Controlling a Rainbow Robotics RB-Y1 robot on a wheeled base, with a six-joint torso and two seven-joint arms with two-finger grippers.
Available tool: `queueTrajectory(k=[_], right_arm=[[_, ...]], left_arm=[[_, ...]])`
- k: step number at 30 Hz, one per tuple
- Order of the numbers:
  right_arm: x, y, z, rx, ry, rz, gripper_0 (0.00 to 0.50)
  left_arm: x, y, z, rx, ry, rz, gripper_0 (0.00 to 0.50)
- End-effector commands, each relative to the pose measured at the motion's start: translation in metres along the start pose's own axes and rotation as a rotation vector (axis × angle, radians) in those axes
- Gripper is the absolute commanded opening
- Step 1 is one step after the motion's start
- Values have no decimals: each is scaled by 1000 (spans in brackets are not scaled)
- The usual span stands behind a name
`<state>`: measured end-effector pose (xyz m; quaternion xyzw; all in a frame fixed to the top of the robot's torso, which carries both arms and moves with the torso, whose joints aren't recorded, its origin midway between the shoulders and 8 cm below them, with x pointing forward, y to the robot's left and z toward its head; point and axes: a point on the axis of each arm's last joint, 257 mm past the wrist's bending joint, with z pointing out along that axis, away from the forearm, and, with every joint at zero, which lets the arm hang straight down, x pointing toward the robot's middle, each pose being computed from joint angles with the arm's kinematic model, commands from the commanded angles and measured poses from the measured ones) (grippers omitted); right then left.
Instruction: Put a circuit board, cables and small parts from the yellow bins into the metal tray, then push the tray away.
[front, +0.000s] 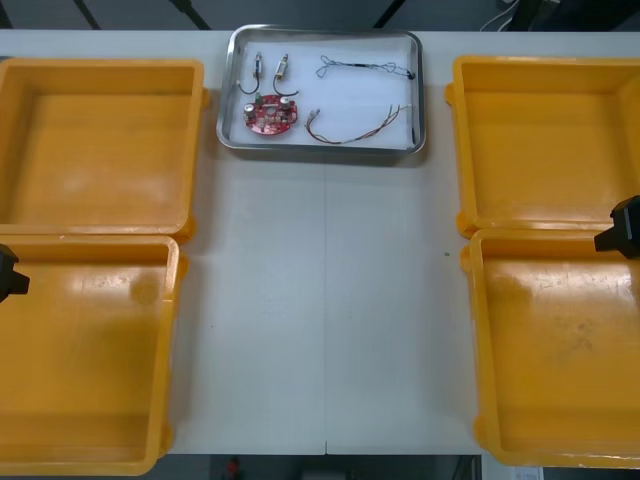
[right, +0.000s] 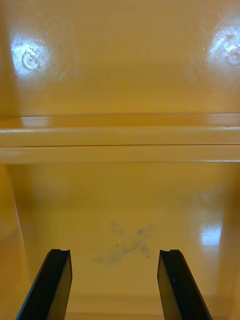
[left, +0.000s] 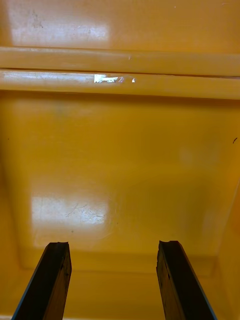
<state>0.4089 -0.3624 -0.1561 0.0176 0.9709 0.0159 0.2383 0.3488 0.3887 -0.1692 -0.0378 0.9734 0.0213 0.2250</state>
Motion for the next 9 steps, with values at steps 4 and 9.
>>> queueTrajectory(k=[4,9], right_arm=[[-1,-2,-2,-1,-10,-7,500],[-1,-2,-2,-1,-10,-7,500]], left_arm=[[-5,7,-11,-30,-23,39,500],[-5,7,-11,-30,-23,39,500]])
